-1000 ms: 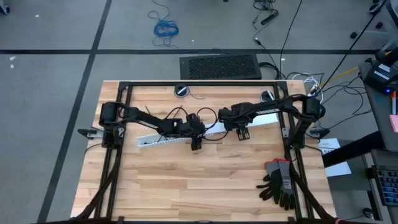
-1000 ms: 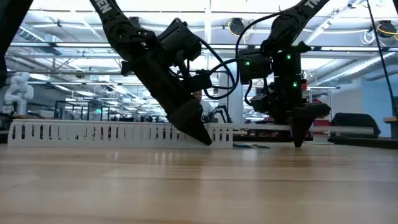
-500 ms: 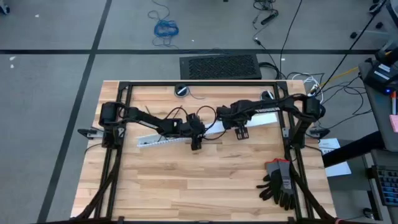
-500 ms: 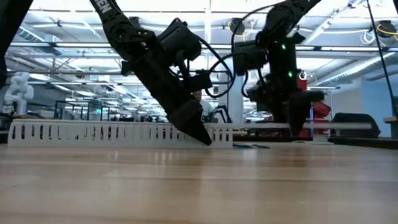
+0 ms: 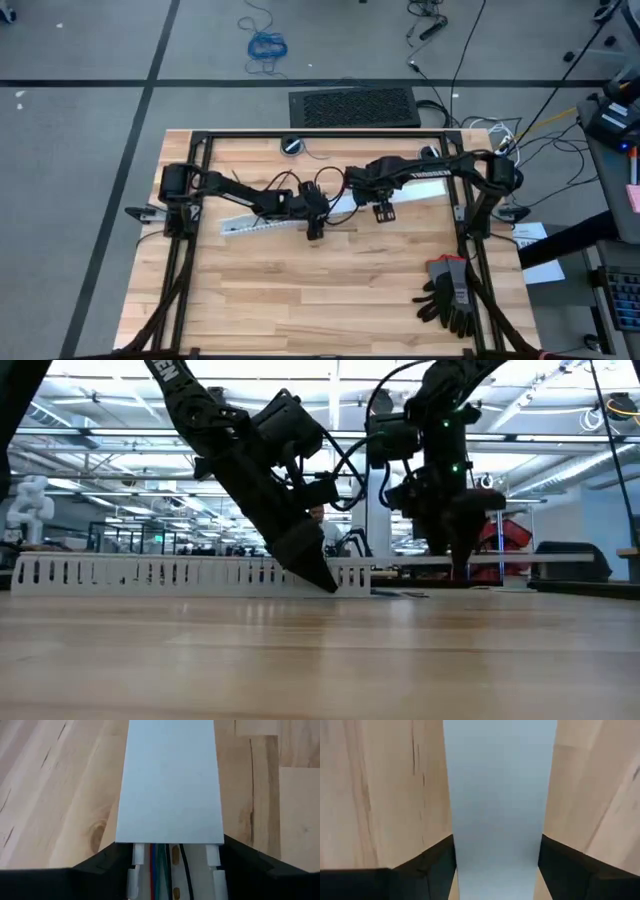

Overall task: Ziptie cables
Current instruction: Close the white cable duct tray the with white cable cover

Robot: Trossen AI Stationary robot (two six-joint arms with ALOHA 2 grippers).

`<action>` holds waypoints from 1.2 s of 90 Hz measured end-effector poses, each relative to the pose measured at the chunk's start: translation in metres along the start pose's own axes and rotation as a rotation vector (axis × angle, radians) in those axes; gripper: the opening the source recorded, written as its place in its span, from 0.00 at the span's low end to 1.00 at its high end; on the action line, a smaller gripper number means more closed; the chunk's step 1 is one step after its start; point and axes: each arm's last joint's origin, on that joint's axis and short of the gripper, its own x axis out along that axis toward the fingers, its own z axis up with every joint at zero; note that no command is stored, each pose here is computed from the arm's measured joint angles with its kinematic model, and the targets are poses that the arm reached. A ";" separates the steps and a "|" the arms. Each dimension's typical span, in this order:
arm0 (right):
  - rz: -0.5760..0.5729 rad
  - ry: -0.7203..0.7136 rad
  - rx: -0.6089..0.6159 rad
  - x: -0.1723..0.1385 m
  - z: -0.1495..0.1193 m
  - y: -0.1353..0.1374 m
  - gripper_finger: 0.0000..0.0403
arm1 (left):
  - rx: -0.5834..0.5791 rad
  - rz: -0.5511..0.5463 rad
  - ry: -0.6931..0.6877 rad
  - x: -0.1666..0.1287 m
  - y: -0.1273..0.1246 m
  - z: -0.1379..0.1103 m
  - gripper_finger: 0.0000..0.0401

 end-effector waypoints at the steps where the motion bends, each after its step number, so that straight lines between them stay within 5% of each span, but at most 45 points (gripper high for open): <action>1: 0.001 0.000 0.001 0.000 0.000 0.000 0.61 | 0.000 -0.001 0.000 0.000 0.000 0.000 0.59; 31: -0.010 -0.013 0.001 0.002 0.001 0.000 0.62 | -0.003 -0.005 0.007 0.000 0.000 -0.001 0.59; 67: -0.012 -0.105 -0.014 -0.001 0.009 -0.002 0.81 | 0.005 -0.015 0.002 0.000 -0.002 0.000 0.59; 89: -0.015 -0.128 -0.016 -0.022 0.019 -0.001 0.80 | 0.006 -0.015 0.004 0.000 -0.002 0.000 0.59; 108: 0.106 -0.247 0.076 -0.026 0.028 0.000 0.77 | 0.004 -0.020 0.005 0.000 -0.002 0.000 0.59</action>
